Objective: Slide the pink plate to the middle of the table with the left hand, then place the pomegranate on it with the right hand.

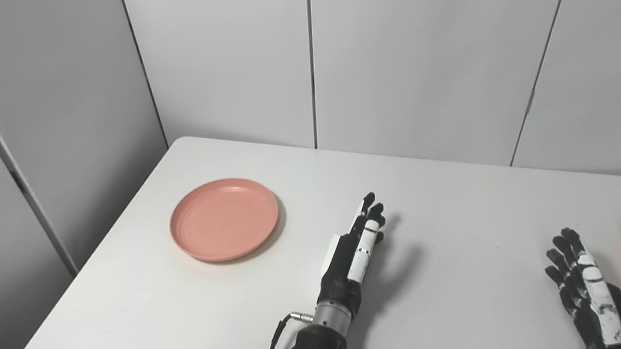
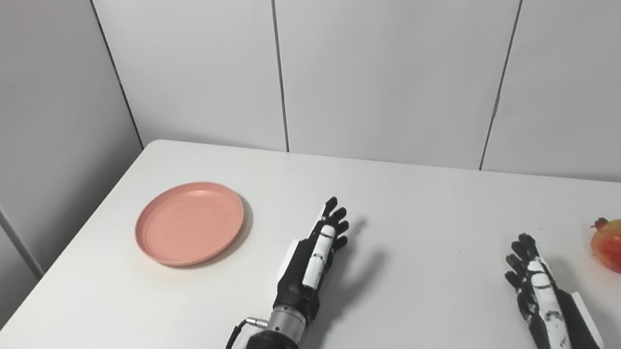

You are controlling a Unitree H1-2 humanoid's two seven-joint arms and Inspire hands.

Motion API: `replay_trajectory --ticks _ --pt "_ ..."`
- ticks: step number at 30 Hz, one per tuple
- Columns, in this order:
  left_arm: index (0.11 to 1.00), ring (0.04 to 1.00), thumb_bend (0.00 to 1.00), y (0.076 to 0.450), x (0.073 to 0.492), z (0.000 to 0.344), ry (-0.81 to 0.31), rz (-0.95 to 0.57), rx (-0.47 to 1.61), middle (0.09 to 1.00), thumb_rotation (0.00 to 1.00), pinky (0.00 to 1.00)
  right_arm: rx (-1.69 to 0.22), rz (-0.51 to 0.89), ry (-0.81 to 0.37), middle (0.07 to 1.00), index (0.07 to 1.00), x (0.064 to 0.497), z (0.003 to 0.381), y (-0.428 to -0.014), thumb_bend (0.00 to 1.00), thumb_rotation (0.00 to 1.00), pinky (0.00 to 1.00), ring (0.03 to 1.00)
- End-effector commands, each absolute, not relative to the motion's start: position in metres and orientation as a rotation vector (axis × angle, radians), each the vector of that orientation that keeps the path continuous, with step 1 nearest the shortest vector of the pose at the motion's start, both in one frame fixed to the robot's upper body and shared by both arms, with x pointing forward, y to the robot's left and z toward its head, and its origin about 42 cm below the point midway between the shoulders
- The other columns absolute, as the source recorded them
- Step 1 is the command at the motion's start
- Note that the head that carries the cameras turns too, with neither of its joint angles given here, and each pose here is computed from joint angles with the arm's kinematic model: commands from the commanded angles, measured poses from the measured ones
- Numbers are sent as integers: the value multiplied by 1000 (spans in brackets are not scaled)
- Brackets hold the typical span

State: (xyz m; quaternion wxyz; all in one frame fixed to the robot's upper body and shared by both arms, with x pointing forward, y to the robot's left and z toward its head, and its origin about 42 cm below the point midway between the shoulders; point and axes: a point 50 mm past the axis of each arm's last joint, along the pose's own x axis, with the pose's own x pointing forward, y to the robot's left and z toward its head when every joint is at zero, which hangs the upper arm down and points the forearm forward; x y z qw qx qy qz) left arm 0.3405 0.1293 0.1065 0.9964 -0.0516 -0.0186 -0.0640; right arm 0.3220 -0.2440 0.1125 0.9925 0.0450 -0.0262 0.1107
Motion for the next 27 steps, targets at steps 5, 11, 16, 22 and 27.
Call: replay_trajectory --ticks 5,11,16,22,27 --pt "980 963 398 140 336 119 -69 -125 -130 981 1000 967 101 224 -45 1000 1000 320 110 -242 60 1000 1000 1000" --pt "984 960 416 151 339 143 -151 -122 -111 983 1000 958 104 224 -42 1000 1000 321 110 -240 52 1000 1000 1000" --pt "987 965 421 159 339 165 -206 -117 -101 984 1000 961 95 230 -56 1000 1000 320 110 -239 32 1000 1000 1000" --pt "977 962 415 167 338 187 -236 -105 -113 975 1000 963 94 232 -53 1000 1000 318 110 -240 42 1000 1000 1000" --pt "973 961 427 175 340 202 -265 -101 -105 970 1000 985 102 223 -44 1000 1000 318 112 -238 35 1000 1000 1000"
